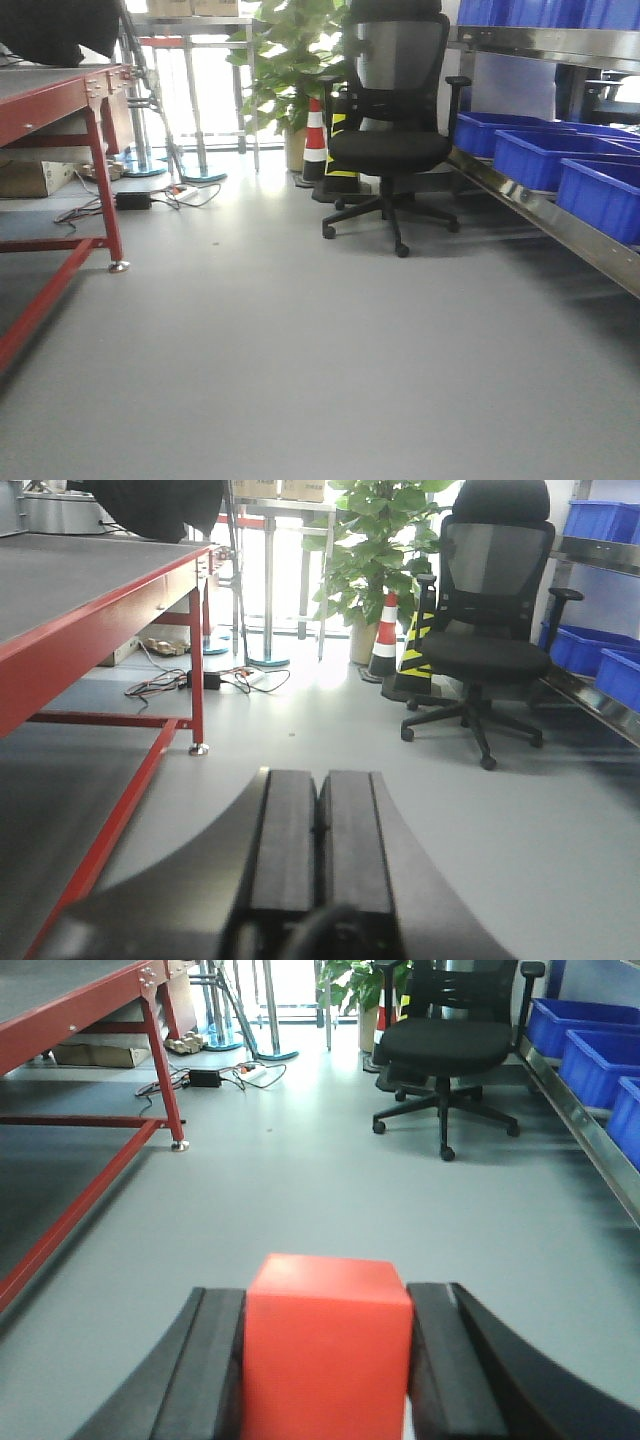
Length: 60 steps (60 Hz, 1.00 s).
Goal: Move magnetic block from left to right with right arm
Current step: 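Drive the base to the other table, holding the cube in the right gripper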
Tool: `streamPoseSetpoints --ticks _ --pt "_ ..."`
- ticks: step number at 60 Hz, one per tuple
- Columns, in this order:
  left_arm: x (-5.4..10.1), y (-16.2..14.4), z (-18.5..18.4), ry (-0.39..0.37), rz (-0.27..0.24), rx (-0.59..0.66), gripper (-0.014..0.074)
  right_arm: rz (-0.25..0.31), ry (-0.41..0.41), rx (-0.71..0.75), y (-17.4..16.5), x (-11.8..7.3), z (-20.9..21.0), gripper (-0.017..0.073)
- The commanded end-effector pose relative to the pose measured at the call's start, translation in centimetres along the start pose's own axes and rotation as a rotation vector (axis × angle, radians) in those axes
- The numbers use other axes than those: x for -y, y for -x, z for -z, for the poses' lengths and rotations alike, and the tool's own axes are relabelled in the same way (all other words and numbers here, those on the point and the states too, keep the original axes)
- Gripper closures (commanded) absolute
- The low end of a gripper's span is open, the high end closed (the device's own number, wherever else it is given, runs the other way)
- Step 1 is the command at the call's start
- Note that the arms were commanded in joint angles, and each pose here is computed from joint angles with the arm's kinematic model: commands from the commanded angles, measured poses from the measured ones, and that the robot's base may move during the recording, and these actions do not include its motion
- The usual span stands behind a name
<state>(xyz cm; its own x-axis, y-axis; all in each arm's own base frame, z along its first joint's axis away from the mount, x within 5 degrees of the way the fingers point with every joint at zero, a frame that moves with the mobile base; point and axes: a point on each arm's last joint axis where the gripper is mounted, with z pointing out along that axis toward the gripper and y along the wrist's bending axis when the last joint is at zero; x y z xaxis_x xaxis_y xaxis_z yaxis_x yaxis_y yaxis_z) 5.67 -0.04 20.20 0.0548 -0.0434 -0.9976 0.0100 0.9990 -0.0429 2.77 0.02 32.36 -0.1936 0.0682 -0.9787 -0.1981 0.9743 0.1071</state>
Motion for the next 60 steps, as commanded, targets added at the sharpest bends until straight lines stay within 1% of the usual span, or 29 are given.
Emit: streamPoseSetpoints --ticks 1,60 --pt "0.03 0.57 0.1 -0.005 0.004 0.092 0.071 0.021 0.006 0.098 1.48 -0.16 0.17 0.0378" --pt "0.03 0.59 0.12 -0.005 0.004 0.095 0.071 0.021 0.006 0.097 1.47 -0.16 0.17 0.0378"
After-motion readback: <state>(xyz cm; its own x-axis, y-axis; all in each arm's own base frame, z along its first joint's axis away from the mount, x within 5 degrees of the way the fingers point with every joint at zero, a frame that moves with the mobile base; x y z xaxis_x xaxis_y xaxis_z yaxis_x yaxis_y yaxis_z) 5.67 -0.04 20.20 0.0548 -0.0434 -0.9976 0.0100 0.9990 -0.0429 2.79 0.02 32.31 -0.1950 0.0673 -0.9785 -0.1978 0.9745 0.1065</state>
